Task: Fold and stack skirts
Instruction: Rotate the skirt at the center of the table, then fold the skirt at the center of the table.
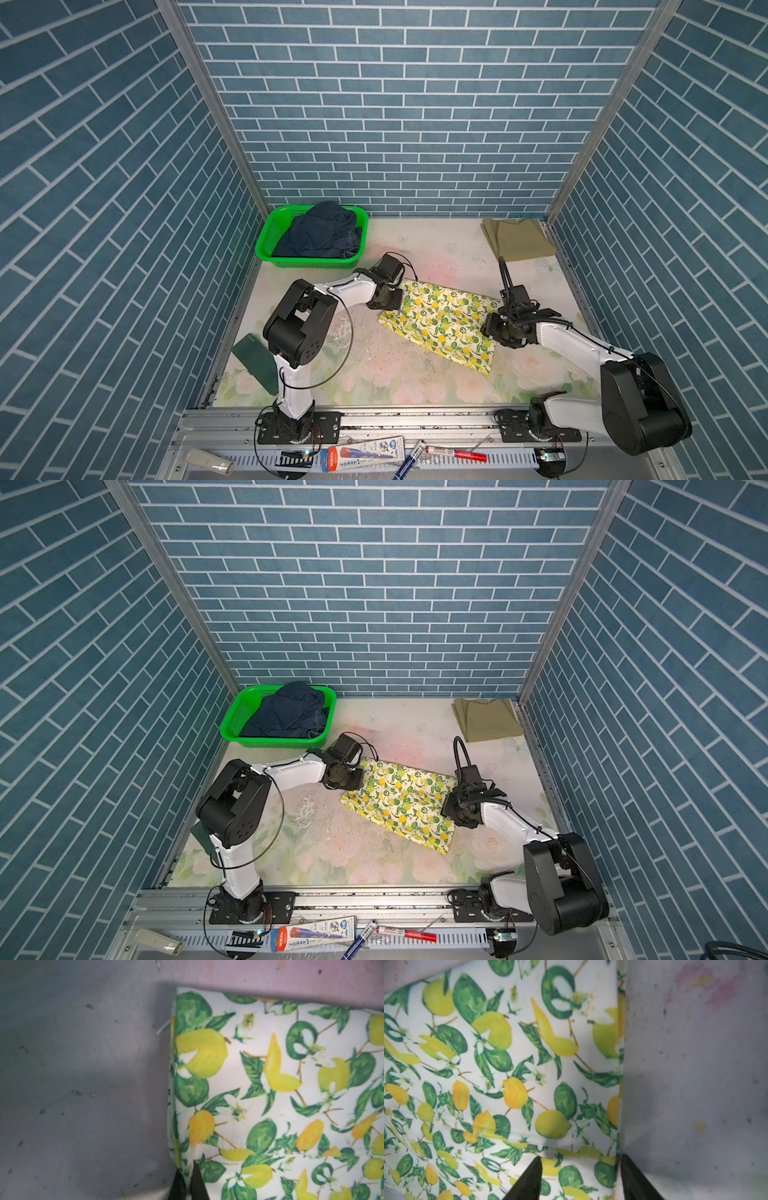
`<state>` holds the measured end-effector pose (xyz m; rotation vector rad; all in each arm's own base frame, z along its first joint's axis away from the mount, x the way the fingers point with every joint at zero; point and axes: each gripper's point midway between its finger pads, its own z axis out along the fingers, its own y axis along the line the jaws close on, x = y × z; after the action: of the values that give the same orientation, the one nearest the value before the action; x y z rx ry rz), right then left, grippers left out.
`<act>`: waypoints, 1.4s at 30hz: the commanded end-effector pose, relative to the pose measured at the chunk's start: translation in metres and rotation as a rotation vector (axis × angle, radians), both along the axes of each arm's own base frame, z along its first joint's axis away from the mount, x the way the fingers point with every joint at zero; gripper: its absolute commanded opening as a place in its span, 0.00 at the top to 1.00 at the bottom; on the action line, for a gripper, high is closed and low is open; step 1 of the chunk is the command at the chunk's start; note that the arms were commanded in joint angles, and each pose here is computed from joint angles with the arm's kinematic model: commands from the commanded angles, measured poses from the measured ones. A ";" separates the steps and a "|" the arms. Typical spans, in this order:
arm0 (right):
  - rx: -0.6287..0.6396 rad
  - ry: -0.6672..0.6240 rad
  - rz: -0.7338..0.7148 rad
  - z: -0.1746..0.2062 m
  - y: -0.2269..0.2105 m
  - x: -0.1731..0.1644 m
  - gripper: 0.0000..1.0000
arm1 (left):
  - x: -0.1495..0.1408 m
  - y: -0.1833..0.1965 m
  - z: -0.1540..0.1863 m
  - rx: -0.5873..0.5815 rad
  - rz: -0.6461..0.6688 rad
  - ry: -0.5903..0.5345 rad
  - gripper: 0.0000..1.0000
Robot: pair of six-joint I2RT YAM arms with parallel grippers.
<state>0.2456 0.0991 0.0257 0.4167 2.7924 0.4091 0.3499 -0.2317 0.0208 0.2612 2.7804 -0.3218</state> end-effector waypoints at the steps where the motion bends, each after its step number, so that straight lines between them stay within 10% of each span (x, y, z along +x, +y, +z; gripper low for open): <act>1: 0.008 0.004 0.027 -0.005 0.004 0.004 0.41 | -0.016 0.040 -0.013 0.053 0.126 0.062 1.00; 17: 0.027 -0.021 0.136 -0.008 0.048 0.030 0.42 | -0.045 0.093 -0.008 0.033 0.351 0.065 0.99; 21: 0.024 -0.021 0.141 -0.008 0.048 0.028 0.42 | -0.045 0.107 -0.008 0.090 0.351 0.065 0.53; 25: 0.016 -0.016 0.141 -0.009 0.046 0.026 0.42 | -0.040 0.110 -0.006 0.116 0.328 0.060 0.38; 42: 0.011 -0.017 0.150 -0.014 0.043 0.020 0.42 | -0.063 0.079 -0.034 -0.030 0.213 0.200 0.49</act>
<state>0.2847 0.1490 0.0285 0.2187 2.7462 0.5019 0.3233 -0.1470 0.0200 -0.0901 2.8077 -0.2702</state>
